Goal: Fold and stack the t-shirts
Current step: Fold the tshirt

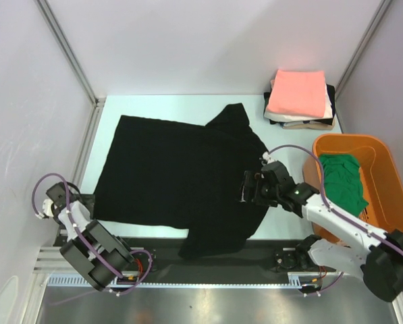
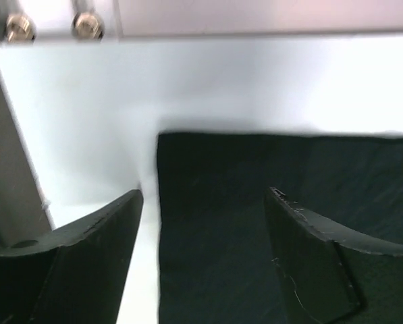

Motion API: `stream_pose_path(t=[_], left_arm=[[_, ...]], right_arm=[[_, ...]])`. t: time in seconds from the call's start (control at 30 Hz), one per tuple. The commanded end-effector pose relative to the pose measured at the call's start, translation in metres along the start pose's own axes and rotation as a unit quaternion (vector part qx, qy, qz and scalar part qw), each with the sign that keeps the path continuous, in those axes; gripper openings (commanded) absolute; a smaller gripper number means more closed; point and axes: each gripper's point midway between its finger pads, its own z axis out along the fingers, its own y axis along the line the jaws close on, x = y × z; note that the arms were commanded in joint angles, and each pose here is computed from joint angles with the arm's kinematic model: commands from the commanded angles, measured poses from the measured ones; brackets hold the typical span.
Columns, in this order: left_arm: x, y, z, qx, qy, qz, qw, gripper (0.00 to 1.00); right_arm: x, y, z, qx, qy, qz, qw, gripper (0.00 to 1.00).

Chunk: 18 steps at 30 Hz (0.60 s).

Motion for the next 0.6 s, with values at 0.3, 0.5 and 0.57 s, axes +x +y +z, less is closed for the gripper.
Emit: stream_pose_path(t=[0.3, 0.5, 0.57], left_arm=[[0.004, -0.025, 0.023, 0.067, 0.009, 0.009, 0.998, 0.01], [0.004, -0.033, 0.020, 0.086, 0.013, 0.010, 0.996, 0.00], [0.004, -0.034, 0.020, 0.090, 0.013, 0.009, 0.996, 0.00]], right_arm=[[0.094, -0.012, -0.025, 0.029, 0.040, 0.008, 0.999, 0.98], [0.137, -0.003, -0.025, 0.033, 0.048, 0.007, 0.998, 0.96], [0.146, 0.009, -0.023, 0.014, 0.052, 0.000, 0.999, 0.95]])
